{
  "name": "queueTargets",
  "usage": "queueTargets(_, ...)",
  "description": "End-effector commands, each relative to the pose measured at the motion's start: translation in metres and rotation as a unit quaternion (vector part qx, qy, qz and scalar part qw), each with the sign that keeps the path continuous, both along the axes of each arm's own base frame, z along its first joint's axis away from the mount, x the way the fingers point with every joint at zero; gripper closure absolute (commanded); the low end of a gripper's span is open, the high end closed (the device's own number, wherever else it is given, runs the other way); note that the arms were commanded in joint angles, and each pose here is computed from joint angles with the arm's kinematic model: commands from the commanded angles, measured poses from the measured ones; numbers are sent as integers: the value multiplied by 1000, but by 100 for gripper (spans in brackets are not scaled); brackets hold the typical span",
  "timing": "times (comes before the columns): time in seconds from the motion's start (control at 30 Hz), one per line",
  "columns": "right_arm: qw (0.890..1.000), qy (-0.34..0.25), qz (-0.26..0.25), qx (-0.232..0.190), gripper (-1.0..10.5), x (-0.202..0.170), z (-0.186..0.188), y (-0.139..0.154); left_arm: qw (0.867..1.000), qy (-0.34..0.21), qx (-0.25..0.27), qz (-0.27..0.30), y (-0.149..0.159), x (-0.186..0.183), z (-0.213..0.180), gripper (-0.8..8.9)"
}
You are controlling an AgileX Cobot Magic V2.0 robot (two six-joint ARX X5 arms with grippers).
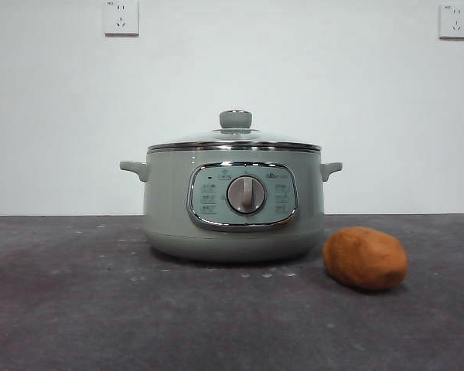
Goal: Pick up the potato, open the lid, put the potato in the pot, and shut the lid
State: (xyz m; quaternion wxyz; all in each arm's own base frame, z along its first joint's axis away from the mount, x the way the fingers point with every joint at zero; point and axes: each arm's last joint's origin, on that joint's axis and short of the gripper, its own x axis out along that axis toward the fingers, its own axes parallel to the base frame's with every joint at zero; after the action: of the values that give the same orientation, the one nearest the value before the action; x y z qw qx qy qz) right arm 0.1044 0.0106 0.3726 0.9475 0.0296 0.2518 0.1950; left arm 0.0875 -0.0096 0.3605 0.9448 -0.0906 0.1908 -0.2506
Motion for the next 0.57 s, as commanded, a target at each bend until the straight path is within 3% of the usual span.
queueTargets(0.03,1000,-8,3,0,370,-1,3,0,1000,3,0,-1,0,1,0,208)
queueTargets(0.2,1000,-6,4,0,371,1,3,0,1000,6,-1,-1,0,3,-1,209)
queueTargets(0.4,998,30,48,26,379,21,-3,4,1000,6,-1,-1,0,4,0,209)
queueTargets(0.57,994,76,80,23,379,50,-15,15,1000,6,-1,-1,1,5,0,209)
